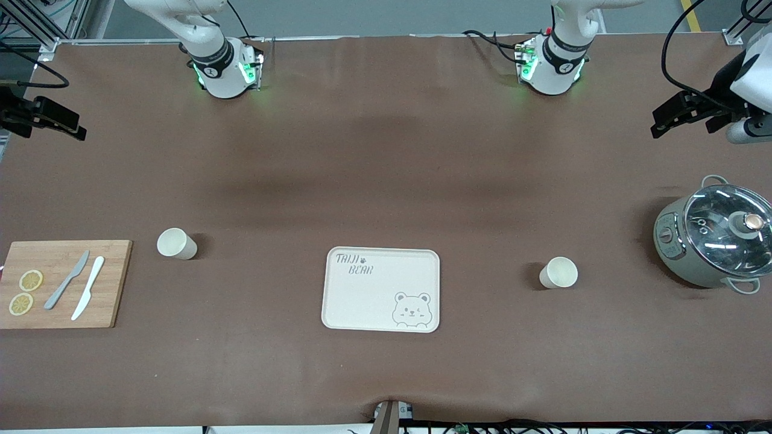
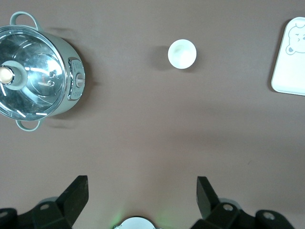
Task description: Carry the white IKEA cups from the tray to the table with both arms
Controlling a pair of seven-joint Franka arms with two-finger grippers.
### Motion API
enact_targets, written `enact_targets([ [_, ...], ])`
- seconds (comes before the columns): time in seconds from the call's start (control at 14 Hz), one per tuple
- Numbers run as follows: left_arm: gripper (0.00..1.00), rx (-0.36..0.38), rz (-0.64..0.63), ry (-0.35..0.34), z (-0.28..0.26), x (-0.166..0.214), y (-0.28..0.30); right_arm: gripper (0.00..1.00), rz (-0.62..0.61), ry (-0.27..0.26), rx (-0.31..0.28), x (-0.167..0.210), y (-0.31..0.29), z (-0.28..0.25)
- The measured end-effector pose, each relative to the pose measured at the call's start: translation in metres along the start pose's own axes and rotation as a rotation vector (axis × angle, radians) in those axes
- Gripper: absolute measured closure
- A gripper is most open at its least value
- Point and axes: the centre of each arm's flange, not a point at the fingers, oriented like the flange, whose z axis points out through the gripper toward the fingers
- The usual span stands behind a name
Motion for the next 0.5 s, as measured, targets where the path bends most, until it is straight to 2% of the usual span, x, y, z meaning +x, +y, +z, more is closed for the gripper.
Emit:
enact_targets([
  [0.5, 0.0, -0.004, 0.003, 0.023, -0.011, -0.001, -0.001, 0.0, 0.0, 0.003, -0.001, 0.0, 0.0, 0.0],
])
